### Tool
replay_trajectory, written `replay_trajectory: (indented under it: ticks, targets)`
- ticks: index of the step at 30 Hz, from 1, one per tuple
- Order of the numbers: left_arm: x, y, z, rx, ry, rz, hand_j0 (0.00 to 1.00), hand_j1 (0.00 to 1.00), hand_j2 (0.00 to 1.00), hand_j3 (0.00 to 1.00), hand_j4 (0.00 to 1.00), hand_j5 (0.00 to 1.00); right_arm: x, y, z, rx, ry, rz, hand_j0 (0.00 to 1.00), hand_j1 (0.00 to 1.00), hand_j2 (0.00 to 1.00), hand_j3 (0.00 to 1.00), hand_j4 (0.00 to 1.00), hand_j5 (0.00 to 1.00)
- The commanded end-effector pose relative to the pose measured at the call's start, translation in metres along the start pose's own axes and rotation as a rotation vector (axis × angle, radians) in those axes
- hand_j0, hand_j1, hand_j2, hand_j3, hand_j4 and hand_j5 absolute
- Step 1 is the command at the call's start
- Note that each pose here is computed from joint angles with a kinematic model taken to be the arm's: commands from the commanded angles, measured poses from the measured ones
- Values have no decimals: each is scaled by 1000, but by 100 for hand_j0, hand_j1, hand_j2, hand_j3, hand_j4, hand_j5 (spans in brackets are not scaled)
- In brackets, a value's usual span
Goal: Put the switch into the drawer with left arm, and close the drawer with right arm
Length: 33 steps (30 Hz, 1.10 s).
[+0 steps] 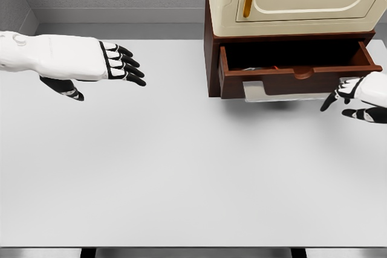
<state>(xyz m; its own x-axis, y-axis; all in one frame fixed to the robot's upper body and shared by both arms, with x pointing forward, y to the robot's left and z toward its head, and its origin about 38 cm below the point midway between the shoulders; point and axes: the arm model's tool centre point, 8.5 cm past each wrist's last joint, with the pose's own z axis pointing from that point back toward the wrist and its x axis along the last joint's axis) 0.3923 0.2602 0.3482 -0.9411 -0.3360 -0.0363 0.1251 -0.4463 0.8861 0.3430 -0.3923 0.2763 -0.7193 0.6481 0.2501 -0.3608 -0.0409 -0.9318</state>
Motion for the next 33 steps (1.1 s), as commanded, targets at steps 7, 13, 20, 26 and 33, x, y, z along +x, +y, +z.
replay_trajectory:
  ticks: [7,13,20,26,33]
  targets:
    - [0,0,0,4,1,4,100,100,100,100,100,100,-4,14,-20,5,-19,-24,60,60,60,60,60,60]
    - [-1,0,1,6,2,9,100,100,100,100,100,100,-12,-3,-17,-30,4,2,61,61,61,61,61,61]
    - [-1,1,2,12,0,19,100,100,100,100,100,100,-6,-45,-12,-91,1,89,65,65,65,65,65,65]
    - [-3,0,4,15,5,28,100,100,100,100,100,100,-12,-45,42,-106,119,93,62,62,62,62,62,62]
    - [-3,-3,5,15,4,39,100,100,100,100,100,100,-6,-43,77,-143,188,102,57,57,57,57,57,57]
